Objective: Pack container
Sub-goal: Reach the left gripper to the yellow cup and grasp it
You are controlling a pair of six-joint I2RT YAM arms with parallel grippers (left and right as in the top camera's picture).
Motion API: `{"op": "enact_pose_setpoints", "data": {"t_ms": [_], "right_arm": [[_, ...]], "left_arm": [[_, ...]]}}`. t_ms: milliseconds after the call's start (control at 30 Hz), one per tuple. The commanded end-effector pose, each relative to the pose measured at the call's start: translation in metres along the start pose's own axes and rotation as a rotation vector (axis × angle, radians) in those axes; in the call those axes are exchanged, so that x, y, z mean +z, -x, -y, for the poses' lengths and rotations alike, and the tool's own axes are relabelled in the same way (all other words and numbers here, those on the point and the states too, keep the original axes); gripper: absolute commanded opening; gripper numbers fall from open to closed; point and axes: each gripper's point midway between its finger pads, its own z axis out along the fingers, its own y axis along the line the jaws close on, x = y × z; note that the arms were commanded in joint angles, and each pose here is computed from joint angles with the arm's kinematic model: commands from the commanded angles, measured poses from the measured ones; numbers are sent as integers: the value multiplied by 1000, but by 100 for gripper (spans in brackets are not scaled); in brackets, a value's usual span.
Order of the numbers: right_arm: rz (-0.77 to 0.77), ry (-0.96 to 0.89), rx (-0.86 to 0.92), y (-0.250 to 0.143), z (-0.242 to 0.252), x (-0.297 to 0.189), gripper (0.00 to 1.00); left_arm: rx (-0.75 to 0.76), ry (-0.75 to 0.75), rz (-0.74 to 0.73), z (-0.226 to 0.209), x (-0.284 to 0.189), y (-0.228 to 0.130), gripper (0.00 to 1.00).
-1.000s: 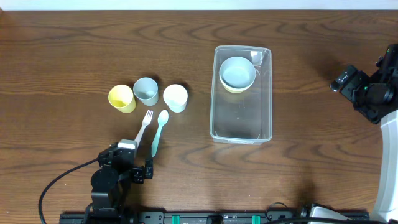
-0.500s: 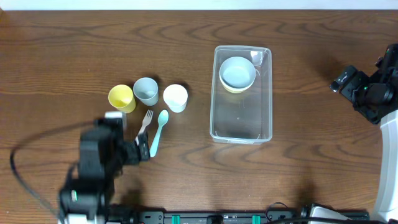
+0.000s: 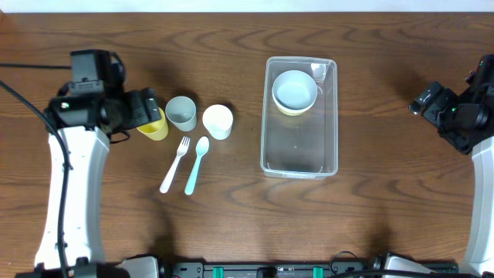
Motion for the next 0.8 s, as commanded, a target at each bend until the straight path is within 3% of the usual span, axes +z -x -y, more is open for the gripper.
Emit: {"op": "enact_pose_setpoints", "data": {"t_ms": [0, 300, 367, 467, 533, 700, 733, 767], "right_arm": [[8, -1, 15, 1, 1, -2, 99], [8, -2, 15, 1, 2, -2, 99], [8, -1, 15, 1, 1, -2, 99], [8, -1, 15, 1, 1, -2, 99], [8, -1, 15, 1, 2, -2, 99], [8, -1, 15, 1, 2, -2, 99], [8, -1, 15, 1, 2, -2, 99], [8, -1, 15, 1, 2, -2, 99]], "left_arm": [[-152, 34, -54, -23, 17, 2, 98], [-180, 44, -274, -29, 93, -21, 99], [-181, 50, -301, -30, 108, -24, 95], [-183, 55, -321, -31, 125, -26, 71], [-185, 56, -326, -32, 131, -27, 35], [-184, 53, -289, -32, 127, -18, 19], [-186, 53, -283, -33, 124, -16, 6], [-185, 53, -278, -35, 120, -14, 6]]}}
